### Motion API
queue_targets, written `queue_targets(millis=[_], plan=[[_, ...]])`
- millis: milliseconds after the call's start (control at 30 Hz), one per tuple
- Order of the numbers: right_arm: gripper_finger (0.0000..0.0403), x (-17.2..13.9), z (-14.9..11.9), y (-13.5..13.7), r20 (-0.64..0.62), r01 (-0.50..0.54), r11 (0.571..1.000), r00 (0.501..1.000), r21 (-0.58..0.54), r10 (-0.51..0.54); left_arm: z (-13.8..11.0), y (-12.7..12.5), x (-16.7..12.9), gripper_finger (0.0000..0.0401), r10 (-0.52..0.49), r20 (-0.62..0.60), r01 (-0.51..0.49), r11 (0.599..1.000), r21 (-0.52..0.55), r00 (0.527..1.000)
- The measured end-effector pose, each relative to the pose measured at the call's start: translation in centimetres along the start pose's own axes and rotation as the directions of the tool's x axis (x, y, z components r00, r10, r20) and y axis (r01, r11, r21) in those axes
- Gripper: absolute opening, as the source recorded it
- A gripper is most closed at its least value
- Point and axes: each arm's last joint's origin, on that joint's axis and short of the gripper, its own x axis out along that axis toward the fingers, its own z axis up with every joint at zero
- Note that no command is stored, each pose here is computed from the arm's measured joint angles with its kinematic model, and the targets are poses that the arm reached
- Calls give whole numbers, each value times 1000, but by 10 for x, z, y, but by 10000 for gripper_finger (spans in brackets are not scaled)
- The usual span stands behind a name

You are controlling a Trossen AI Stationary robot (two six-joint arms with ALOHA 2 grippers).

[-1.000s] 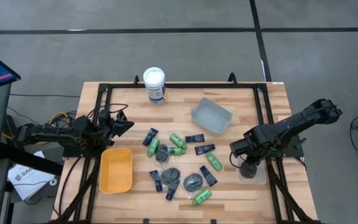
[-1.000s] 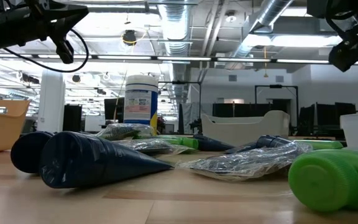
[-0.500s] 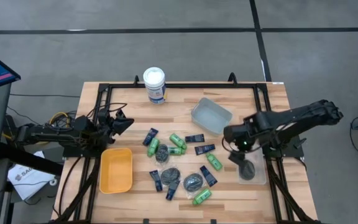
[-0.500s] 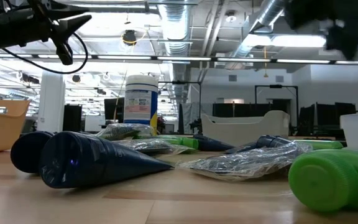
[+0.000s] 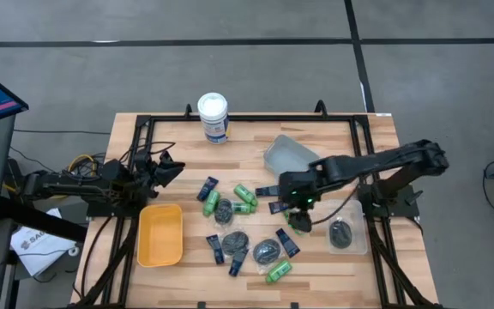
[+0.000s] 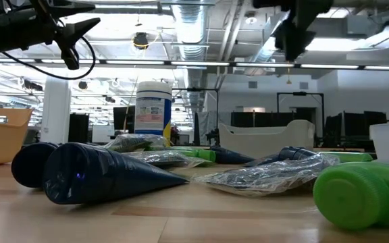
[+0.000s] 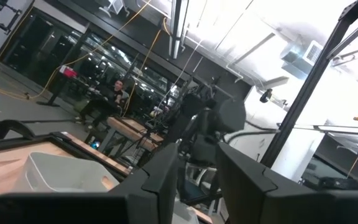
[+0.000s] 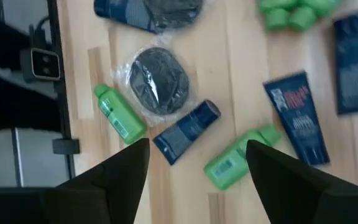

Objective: Pick & Place Travel size toiletries
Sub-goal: Put the black hairbrush into the transparent bin

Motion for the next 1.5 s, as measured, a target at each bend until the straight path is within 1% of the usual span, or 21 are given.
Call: queue_targets(millis=[167,267,433,600,733,933,1100,1267,1333,1433,1500], plan=[[260,28,24,1,-69,-17,995,998,-103,10,0,0,0,118,-2,1,2,1000,0,1000],[260,45,36,1,-112,-14,990,994,-142,-2,0,0,0,124,-4,2,4,1000,0,1000],[260,73,53,4,-160,-34,984,987,-173,6,0,0,0,132,-9,1,9,1000,-1,1000],[260,103,62,9,-216,-40,983,976,-179,0,0,-1,0,134,-15,0,15,1000,-1,1000],[260,125,59,14,-263,-38,983,965,-181,-11,0,-2,0,133,-49,-21,49,999,-1,999],[260,153,48,15,-362,-24,983,931,-180,-43,-1,-4,0,132,-111,-56,111,994,-4,992],[260,171,45,11,-397,-10,986,916,-167,-58,-1,-4,0,132,-123,-61,122,992,-18,991],[260,177,44,9,-407,17,992,911,-126,-67,-1,-4,0,132,-124,-60,122,992,-30,991],[257,178,43,9,-407,23,992,910,-127,-73,-1,-4,0,131,-123,-59,122,992,-30,991],[240,178,43,10,-407,21,988,910,-152,-82,-1,-4,0,132,-124,-60,122,992,-31,991],[218,178,42,10,-407,22,987,910,-158,-85,-1,-4,0,133,-126,-61,124,992,-31,990]])
